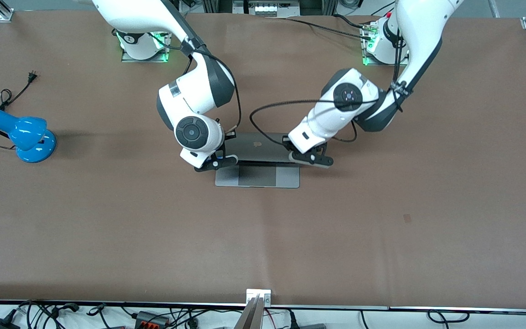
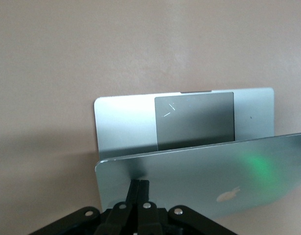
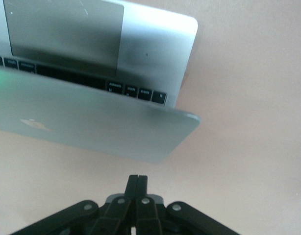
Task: Close laptop with both arms from behind
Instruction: 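Press the screen down onto the keyboard with both grippers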
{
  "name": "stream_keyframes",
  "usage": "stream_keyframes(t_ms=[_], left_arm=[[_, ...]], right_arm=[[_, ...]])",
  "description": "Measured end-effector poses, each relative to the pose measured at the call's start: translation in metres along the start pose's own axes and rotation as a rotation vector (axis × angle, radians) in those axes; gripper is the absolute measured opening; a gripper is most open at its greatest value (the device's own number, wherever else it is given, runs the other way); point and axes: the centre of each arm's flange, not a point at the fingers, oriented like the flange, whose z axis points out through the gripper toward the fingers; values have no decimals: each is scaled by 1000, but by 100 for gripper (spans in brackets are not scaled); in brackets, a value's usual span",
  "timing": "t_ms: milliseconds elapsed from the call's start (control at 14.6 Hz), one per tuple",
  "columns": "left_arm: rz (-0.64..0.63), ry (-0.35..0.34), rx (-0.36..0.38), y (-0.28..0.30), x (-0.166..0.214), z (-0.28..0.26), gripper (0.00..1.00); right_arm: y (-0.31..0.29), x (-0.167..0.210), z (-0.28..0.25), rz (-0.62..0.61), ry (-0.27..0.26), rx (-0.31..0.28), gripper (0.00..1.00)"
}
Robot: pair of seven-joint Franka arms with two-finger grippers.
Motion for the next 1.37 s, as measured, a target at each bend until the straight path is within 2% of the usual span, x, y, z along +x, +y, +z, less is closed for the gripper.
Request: stream_keyframes(t_ms=[411, 753, 1370], left_arm=[[-14, -10, -15, -3, 11, 12, 1], [2, -4, 3, -10, 18, 22, 1], [36, -16, 22, -17, 26, 51, 1]], right_arm=[[9, 18, 17, -11, 34, 9, 1], [12, 35, 35, -8, 82, 18, 1], [8, 53, 46, -11, 105, 22, 1]])
